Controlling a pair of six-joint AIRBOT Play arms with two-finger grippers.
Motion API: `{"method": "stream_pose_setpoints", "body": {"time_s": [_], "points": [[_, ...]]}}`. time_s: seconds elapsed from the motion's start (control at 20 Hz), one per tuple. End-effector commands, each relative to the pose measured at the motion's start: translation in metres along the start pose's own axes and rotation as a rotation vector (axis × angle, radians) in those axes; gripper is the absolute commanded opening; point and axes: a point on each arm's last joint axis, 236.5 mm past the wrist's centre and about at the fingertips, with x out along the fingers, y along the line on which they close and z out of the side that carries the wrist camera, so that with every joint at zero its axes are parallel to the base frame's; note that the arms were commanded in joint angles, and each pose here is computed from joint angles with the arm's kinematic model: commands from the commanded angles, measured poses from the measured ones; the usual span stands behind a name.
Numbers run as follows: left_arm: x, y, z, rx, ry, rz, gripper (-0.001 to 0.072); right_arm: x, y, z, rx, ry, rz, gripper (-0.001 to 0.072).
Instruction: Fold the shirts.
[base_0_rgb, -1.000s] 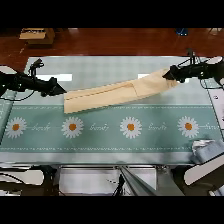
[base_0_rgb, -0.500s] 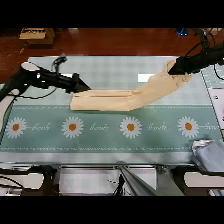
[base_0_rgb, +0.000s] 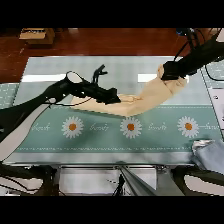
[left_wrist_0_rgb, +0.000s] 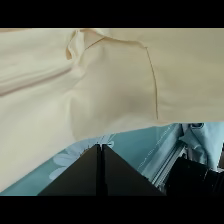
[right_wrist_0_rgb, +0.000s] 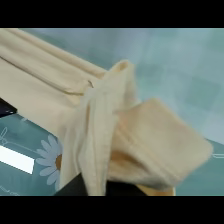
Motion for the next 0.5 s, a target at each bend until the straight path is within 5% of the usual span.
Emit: {"method": "stream_pose_setpoints", "body": {"time_s": [0.0, 0.25, 0.45], "points": [[0.037, -0.003, -0.016, -0.055, 0.037, -0.023, 0.0022, -0.010, 0.029, -0.010, -0.023, -0.002, -0.008, 0.0022], [0.074, -0.041, -0.032, -0.122, 0.042, -0.150, 0.0022, -0.029, 0.065, -0.018, -0.051, -0.045, 0.019, 0.0023], [0.091, -0.048, -0.042, -0.095, 0.028, -0.127, 0.0022, -0.034, 0.070, -0.020, -0.046, -0.054, 0.020, 0.0023]]}}
